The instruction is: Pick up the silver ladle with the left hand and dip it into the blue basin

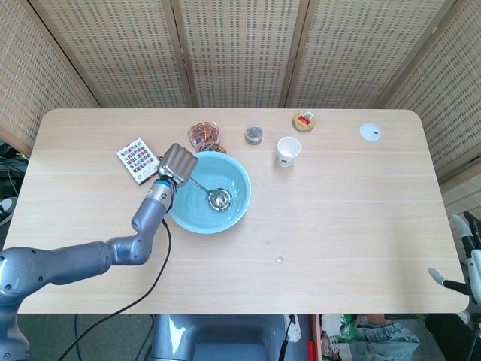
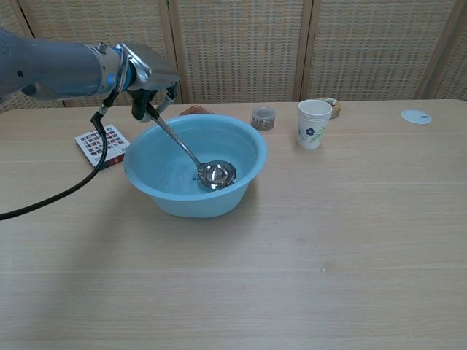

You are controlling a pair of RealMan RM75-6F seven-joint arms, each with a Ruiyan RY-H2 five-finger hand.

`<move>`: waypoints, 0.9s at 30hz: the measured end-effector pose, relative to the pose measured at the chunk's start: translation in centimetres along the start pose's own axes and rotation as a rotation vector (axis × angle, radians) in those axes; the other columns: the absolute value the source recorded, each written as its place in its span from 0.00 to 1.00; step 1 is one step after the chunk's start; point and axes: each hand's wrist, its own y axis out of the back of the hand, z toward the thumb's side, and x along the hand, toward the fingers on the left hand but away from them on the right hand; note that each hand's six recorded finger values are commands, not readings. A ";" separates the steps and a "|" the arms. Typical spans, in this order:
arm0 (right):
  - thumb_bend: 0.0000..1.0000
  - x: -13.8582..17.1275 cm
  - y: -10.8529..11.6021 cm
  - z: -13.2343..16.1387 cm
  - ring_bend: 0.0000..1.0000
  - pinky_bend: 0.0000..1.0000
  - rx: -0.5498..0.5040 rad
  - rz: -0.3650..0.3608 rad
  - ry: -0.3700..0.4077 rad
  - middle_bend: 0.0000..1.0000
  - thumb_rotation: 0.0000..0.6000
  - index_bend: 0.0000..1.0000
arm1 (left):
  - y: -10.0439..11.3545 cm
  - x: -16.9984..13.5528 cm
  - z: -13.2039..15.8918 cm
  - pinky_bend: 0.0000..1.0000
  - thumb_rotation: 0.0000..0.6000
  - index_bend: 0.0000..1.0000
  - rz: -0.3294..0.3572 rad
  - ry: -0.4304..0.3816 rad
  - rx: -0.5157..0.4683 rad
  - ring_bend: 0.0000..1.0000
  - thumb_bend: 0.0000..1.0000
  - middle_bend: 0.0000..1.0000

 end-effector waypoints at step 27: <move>0.00 0.1 -0.2 0.4 0.00 0.00 0.020 0.002 0.010 0.00 1.00 0.00 | 3.5 -3.0 -5.1 1.00 1.00 0.91 -0.082 0.026 -0.218 0.99 0.63 0.99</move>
